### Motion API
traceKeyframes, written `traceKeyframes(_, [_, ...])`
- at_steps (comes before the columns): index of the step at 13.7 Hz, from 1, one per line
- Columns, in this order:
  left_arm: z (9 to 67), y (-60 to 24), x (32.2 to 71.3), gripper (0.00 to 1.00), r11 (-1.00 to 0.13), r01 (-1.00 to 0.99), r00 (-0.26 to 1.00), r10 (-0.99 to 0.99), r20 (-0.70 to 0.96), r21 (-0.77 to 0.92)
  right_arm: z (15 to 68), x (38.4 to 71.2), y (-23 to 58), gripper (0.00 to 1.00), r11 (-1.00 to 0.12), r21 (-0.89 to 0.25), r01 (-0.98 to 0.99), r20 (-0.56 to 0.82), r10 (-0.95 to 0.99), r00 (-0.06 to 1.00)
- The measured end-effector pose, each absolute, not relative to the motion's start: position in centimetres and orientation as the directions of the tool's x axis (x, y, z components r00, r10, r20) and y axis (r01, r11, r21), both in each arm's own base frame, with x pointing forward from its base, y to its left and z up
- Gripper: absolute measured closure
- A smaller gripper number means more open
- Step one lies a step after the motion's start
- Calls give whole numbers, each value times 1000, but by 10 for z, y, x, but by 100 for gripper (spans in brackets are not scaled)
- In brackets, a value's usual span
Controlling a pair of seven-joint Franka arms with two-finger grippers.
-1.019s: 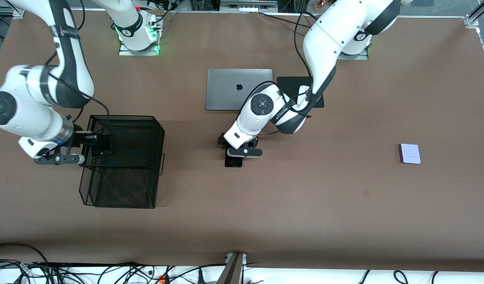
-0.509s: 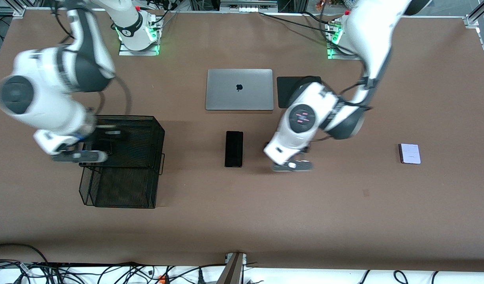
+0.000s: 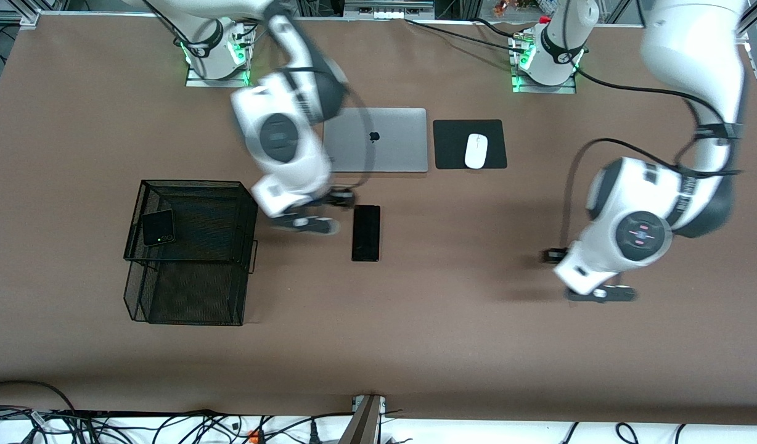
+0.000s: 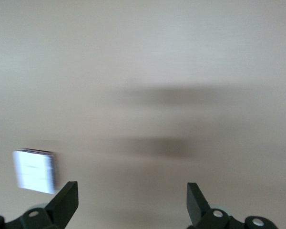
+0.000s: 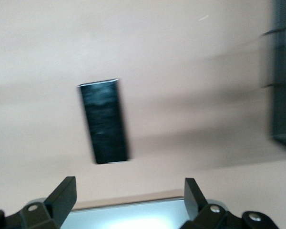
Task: Place phones with both arms
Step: 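Move the right gripper to the tall phone while the left reaches the white phone, then grasp the tall phone with the right gripper while the left grasps the white phone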
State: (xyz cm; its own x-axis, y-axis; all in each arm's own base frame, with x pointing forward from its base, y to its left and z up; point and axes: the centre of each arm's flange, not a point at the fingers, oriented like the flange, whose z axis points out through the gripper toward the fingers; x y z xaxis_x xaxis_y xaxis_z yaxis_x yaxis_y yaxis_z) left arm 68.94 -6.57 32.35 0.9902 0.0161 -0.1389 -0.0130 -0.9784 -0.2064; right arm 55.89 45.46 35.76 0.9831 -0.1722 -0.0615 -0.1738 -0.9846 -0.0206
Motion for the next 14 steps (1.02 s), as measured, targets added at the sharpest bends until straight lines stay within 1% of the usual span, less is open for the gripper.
traceKeyframes(2, [311,-12,688,0,-978,-39,988,-6,-155,-206,316,540,499,0,-984,-31,-174,-24,-173,985])
traceKeyframes(3, [302,14,685,0,-979,-55,987,-23,-162,-195,296,536,508,0,-985,-27,-168,-16,-168,986])
traceKeyframes(5, [273,69,672,0,-983,-85,987,-60,-152,-163,264,538,507,0,-985,-6,-171,-15,-171,985])
traceKeyframes(7, [230,129,645,0,-988,-97,992,-85,-96,-121,241,544,498,0,-983,8,-182,-9,-182,983])
traceKeyframes(9, [195,170,610,0,-992,-88,994,-81,-79,-88,219,545,489,0,-983,9,-185,1,-185,983])
traceKeyframes(11, [178,189,588,0,-994,-81,993,-75,-92,-67,201,543,484,0,-983,13,-183,8,-183,983])
traceKeyframes(14, [172,186,582,0,-995,-87,991,-81,-102,-53,183,540,487,0,-985,8,-174,22,-174,985])
